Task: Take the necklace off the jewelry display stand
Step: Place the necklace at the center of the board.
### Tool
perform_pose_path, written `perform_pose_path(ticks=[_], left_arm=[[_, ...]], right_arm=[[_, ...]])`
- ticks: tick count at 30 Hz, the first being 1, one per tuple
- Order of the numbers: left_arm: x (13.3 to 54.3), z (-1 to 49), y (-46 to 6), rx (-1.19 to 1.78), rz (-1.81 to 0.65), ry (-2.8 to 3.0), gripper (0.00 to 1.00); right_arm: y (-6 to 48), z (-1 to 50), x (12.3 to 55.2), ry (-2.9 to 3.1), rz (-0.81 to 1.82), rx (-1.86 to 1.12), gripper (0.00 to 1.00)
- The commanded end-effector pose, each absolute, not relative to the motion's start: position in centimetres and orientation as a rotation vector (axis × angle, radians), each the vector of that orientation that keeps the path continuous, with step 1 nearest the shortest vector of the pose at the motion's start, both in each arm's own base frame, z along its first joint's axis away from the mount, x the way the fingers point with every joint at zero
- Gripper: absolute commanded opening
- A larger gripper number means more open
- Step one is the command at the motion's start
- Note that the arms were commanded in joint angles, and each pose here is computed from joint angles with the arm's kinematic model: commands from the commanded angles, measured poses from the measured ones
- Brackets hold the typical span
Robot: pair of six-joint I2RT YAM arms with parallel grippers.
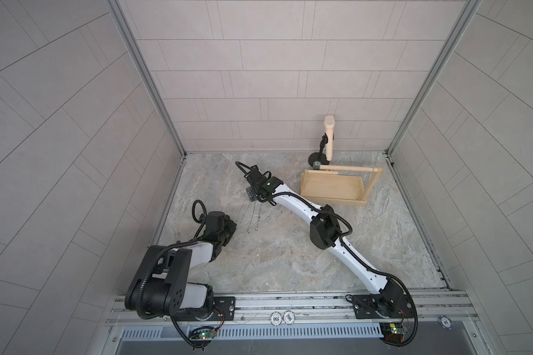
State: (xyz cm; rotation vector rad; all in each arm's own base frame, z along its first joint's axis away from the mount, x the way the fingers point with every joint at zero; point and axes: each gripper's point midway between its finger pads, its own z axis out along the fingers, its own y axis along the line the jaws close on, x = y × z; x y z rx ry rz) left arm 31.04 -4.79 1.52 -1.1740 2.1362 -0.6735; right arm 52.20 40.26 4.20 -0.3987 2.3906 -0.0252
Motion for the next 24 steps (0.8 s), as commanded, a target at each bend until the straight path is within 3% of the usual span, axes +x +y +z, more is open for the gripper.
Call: perform_pose_path(ticks=[1, 10, 24], left_arm=[[27.9, -1.3, -3.7, -1.249, -0.554, 2.242, 0.13], [28.3, -0.2, -3.7, -1.211, -0.557, 2.246, 0.20], [31.0, 4.7, -4.7, -1.069, -0.642, 2.193, 0.40]], right_arm=[[38.4, 1.2, 51.7, 2.466, -0.106, -0.383, 1.00], [38.4, 2.2, 52.2, 2.451, -0.072, -0.334, 1.00], [38.7, 3.8, 54.4, 2.396, 0.028, -0.281, 1.00]])
